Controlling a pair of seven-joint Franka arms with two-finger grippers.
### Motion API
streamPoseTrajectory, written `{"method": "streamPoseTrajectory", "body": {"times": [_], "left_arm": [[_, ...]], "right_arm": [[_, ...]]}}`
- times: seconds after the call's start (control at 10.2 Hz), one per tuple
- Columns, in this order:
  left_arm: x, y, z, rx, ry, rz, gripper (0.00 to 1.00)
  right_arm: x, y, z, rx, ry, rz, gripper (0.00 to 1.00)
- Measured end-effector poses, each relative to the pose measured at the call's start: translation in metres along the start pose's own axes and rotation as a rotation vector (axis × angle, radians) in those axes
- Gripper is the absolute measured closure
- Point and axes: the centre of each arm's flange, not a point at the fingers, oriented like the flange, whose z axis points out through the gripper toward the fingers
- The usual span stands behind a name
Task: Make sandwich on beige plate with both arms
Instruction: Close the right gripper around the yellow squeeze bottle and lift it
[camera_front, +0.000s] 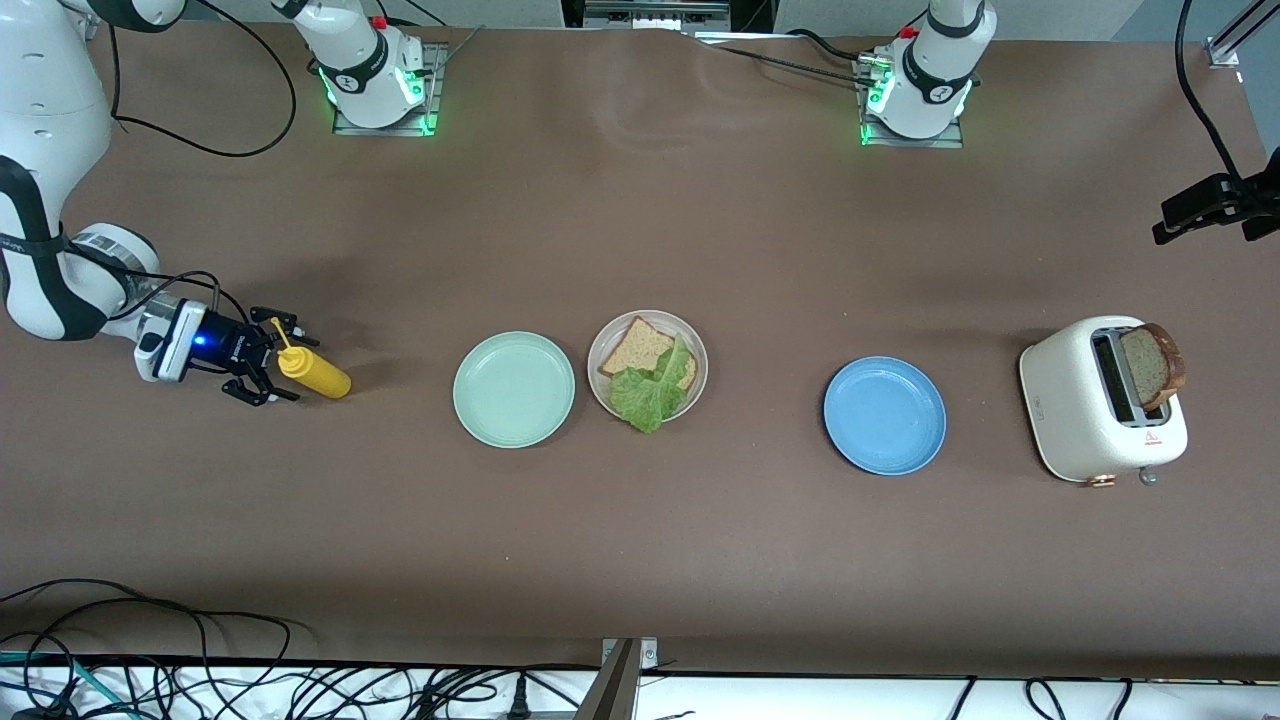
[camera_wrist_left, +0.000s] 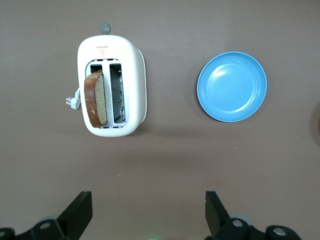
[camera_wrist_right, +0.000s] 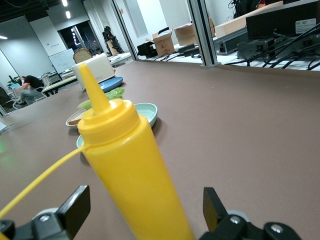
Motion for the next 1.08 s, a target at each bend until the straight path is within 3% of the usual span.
{"method": "streamPoseTrajectory", "body": {"times": [0.39, 0.49, 0.88, 1.08], "left_arm": [[0.0, -0.0003, 0.0, 0.0, 0.0, -0.001, 0.0], [0.0, -0.0004, 0.0, 0.0, 0.0, -0.001, 0.0], [0.0, -0.0005, 0.0, 0.0, 0.0, -0.001, 0.0], [0.0, -0.0005, 0.0, 0.0, 0.0, -0.001, 0.0]], "right_arm": [[-0.0002, 0.0018, 0.0042, -0.016, 0.017, -0.001, 0.06], [0.0002, 0.0024, 0.0065, -0.02, 0.017, -0.001, 0.19], [0.0, 0.0026, 0.0081, -0.022, 0.021, 0.0, 0.23], [0.0, 0.003, 0.0079, -0.025, 0.022, 0.0, 0.53]]}}
